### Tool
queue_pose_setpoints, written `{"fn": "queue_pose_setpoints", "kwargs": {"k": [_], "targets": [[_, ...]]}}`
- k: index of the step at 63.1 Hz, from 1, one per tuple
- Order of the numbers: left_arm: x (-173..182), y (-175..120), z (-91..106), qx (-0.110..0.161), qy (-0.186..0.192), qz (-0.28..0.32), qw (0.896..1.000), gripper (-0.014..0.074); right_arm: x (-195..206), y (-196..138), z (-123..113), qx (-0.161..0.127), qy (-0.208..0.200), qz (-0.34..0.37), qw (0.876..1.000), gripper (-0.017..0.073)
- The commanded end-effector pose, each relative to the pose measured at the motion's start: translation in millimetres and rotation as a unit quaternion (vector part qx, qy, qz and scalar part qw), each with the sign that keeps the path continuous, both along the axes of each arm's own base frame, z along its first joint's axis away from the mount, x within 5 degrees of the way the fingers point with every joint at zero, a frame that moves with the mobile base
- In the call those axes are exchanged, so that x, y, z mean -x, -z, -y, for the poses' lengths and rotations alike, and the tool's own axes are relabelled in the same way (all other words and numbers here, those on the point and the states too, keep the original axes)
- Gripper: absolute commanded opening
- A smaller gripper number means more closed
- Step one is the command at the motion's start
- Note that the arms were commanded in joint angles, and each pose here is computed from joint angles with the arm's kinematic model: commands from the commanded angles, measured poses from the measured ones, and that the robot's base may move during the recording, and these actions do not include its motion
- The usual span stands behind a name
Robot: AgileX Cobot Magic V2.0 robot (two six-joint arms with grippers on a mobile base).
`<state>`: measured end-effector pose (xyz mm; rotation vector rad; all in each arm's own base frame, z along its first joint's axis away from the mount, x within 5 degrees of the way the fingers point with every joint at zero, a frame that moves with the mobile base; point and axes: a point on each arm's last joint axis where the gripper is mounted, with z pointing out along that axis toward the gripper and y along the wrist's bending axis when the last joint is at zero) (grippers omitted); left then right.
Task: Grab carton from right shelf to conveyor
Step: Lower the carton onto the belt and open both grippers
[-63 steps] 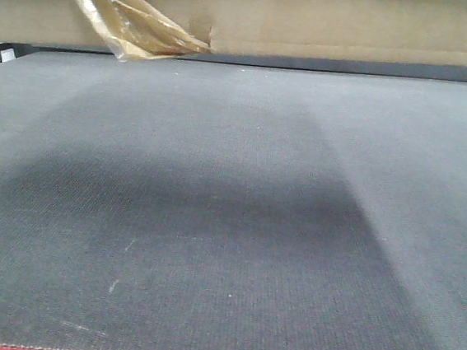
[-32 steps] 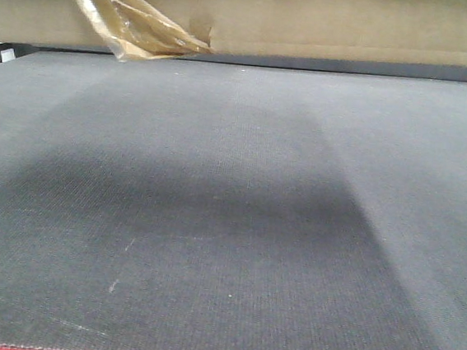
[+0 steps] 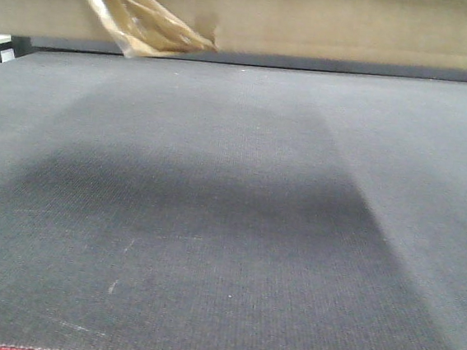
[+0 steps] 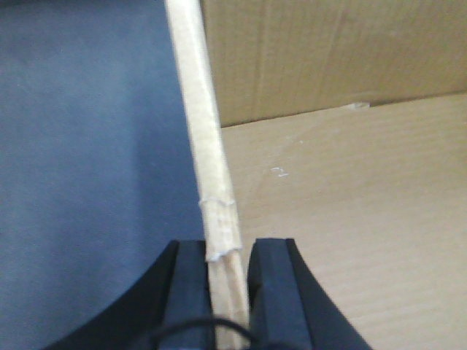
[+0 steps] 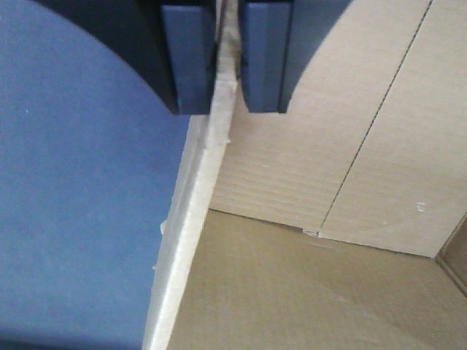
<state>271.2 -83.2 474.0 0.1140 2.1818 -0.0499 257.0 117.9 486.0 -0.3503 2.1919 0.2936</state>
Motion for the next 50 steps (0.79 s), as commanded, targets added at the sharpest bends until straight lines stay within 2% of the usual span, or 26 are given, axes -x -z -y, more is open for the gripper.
{"fn": "queue_pose_setpoints", "kwargs": {"k": [1, 10, 22, 43, 46, 50], "targets": [[-20, 9, 0.4, 0.010, 0.001, 0.002, 1.000, -0.0018, -19, 8, 2, 0.009, 0.010, 0.000, 1.000, -0.0070], [-49, 30, 0.9, 0.005, -0.008, -0.008, 1.000, -0.0018, -51, 31, 2, 0.017, 0.029, -0.019, 0.999, -0.0070], [-82, 55, 11.5, 0.001, 0.002, -0.002, 1.000, -0.0018, -91, 62, -1, 0.026, 0.045, -0.027, 0.998, -0.0070], [-117, 95, 22.4, -0.016, 0.008, -0.024, 1.000, -0.0013, -132, 103, -13, 0.031, 0.046, -0.028, 0.998, -0.0064], [-120, 100, 23.0, -0.019, 0.008, -0.029, 0.999, 0.0004, -135, 106, -14, 0.031, 0.046, -0.027, 0.998, -0.0034], [-124, 106, 24.1, -0.022, 0.008, -0.038, 0.999, 0.0074, -137, 109, -15, 0.032, 0.045, -0.030, 0.998, 0.0061]]}}
